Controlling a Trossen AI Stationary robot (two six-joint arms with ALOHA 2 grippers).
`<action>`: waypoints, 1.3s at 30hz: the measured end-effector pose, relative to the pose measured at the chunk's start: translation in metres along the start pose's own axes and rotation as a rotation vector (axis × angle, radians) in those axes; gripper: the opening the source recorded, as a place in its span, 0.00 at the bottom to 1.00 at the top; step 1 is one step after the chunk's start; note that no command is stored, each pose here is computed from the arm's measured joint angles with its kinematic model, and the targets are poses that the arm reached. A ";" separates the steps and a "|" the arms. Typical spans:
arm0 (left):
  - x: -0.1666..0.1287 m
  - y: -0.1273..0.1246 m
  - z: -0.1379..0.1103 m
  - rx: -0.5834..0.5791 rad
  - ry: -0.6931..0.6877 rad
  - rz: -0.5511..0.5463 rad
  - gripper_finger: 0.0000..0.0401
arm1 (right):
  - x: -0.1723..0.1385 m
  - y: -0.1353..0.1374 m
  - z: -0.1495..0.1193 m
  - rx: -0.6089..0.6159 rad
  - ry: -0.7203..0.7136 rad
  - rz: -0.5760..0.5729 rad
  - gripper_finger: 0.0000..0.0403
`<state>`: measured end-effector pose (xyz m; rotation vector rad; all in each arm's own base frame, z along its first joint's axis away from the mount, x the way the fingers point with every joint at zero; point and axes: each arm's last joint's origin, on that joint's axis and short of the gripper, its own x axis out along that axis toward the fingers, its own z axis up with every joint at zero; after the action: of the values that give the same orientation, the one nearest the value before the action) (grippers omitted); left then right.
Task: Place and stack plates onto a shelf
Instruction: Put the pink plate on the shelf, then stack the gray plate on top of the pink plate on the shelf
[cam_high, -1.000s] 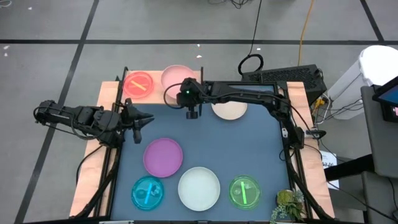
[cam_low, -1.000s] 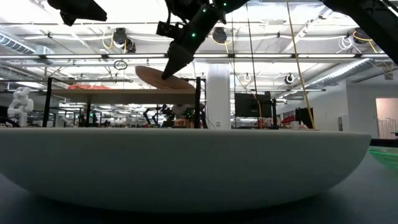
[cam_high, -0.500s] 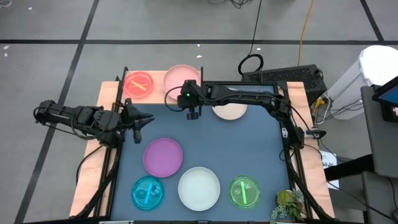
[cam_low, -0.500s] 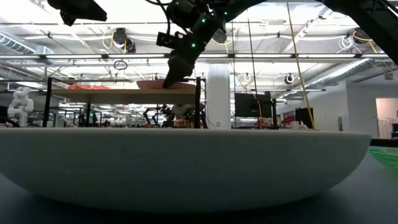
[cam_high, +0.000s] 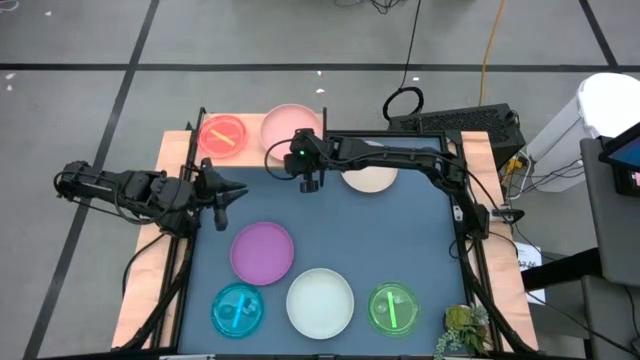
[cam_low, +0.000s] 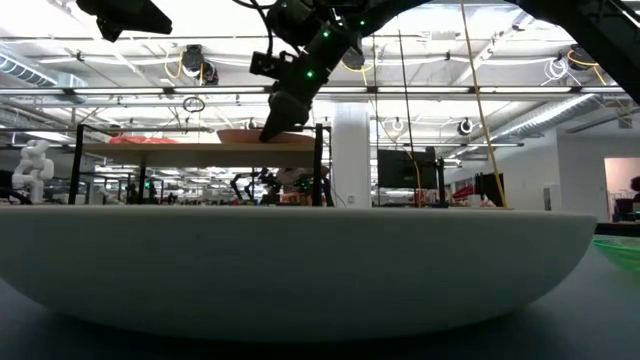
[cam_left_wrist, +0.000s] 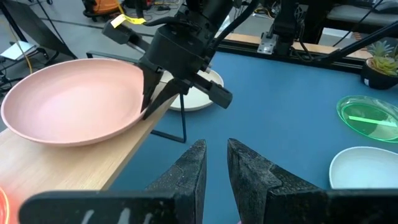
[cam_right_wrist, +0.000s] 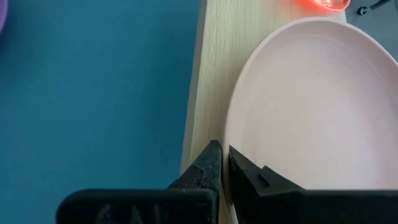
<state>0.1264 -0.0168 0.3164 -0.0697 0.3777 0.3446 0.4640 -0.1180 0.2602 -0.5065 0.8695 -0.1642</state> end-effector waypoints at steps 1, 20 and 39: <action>0.000 0.000 0.000 0.000 0.000 0.000 0.18 | 0.000 0.000 0.000 -0.003 -0.003 -0.001 0.01; 0.000 0.000 -0.001 -0.009 0.006 0.002 0.18 | 0.000 0.002 0.003 -0.026 -0.020 -0.006 0.01; 0.000 0.000 -0.001 -0.010 0.006 0.001 0.18 | -0.001 0.005 0.008 -0.014 -0.040 -0.020 0.24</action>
<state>0.1261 -0.0168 0.3158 -0.0807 0.3821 0.3478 0.4688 -0.1109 0.2629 -0.5302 0.8272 -0.1663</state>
